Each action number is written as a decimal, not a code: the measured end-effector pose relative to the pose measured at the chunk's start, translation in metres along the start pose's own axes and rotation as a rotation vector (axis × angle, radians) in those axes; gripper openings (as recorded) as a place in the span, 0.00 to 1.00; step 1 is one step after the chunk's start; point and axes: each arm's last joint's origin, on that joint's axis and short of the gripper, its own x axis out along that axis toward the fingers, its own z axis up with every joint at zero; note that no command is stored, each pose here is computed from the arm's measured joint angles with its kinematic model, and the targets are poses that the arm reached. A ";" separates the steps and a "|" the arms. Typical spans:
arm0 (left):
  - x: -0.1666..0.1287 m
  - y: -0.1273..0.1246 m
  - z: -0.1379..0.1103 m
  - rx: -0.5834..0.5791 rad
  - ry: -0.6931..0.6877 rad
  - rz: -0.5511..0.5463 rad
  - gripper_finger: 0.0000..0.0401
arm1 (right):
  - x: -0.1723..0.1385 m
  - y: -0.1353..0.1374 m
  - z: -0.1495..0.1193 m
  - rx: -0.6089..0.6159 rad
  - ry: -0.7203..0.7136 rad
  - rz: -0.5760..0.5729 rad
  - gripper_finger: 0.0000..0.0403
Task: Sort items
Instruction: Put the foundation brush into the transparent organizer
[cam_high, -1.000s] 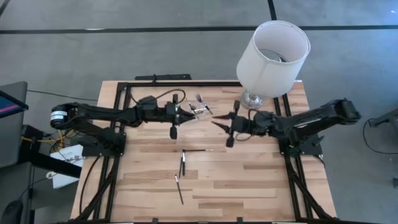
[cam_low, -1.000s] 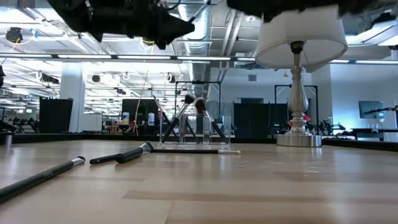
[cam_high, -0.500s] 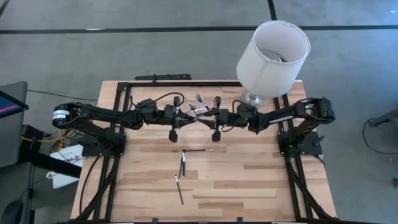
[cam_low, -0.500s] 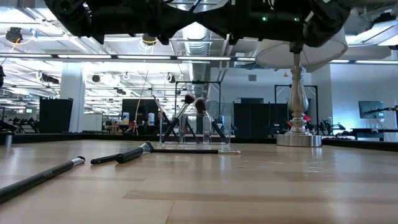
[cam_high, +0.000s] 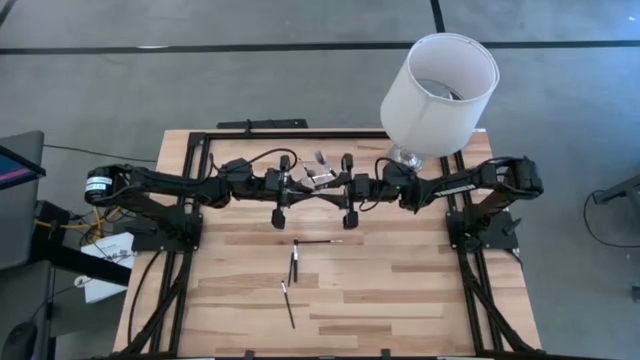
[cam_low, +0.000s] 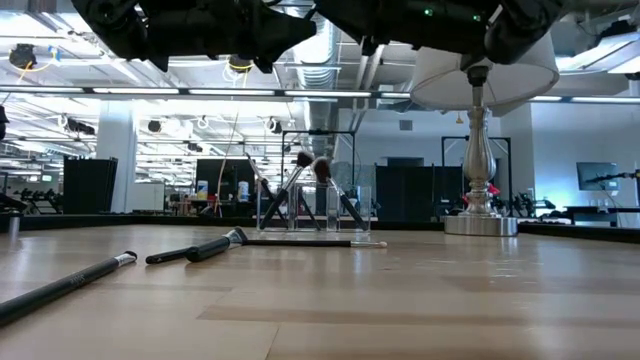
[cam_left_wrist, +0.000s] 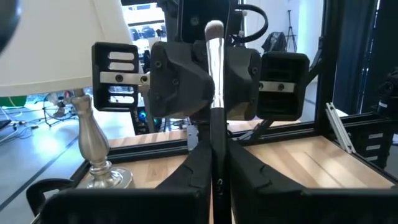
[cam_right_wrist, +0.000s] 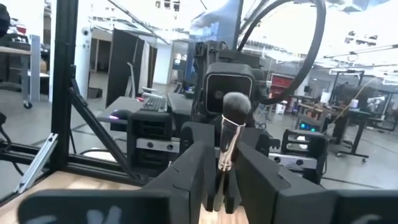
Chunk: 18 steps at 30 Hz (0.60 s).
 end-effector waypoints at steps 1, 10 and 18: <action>0.000 0.000 0.000 0.000 0.001 0.000 0.08 | 0.001 0.000 0.001 0.000 0.002 0.002 0.21; 0.000 0.000 0.000 -0.002 0.000 -0.001 0.05 | 0.002 0.000 0.002 -0.051 0.001 0.001 0.34; 0.000 0.000 0.000 -0.002 0.000 -0.003 0.08 | 0.002 0.000 0.002 -0.034 -0.002 0.000 0.17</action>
